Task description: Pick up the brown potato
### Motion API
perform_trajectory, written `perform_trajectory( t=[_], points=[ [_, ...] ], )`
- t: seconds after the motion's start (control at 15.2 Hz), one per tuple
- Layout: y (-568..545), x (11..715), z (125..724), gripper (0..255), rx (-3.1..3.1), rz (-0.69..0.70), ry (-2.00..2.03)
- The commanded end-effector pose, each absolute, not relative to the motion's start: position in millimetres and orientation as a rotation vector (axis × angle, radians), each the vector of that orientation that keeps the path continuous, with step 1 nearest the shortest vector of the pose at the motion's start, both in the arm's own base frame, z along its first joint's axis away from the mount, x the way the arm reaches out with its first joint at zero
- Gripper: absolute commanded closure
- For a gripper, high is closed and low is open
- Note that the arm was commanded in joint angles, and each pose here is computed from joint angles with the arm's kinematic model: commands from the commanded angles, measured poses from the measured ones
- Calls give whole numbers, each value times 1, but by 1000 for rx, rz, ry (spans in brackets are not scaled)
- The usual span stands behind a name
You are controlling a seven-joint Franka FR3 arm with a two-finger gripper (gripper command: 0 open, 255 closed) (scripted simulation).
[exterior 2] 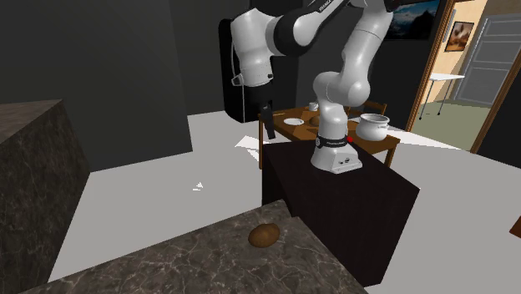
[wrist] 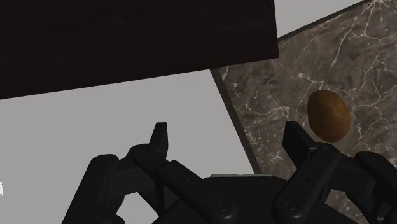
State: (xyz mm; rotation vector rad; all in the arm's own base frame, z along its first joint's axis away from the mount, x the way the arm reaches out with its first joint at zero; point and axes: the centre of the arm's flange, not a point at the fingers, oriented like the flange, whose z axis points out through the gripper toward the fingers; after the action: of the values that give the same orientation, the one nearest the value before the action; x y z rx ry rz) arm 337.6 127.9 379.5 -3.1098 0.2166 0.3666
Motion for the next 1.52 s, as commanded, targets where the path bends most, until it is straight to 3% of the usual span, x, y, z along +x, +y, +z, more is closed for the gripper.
perform_trajectory(
  t=[0.0,1.45],
  points=[
    [144,346,362,0,-3106,363,210],
    [322,402,172,0,-3075,347,139]
  ],
)
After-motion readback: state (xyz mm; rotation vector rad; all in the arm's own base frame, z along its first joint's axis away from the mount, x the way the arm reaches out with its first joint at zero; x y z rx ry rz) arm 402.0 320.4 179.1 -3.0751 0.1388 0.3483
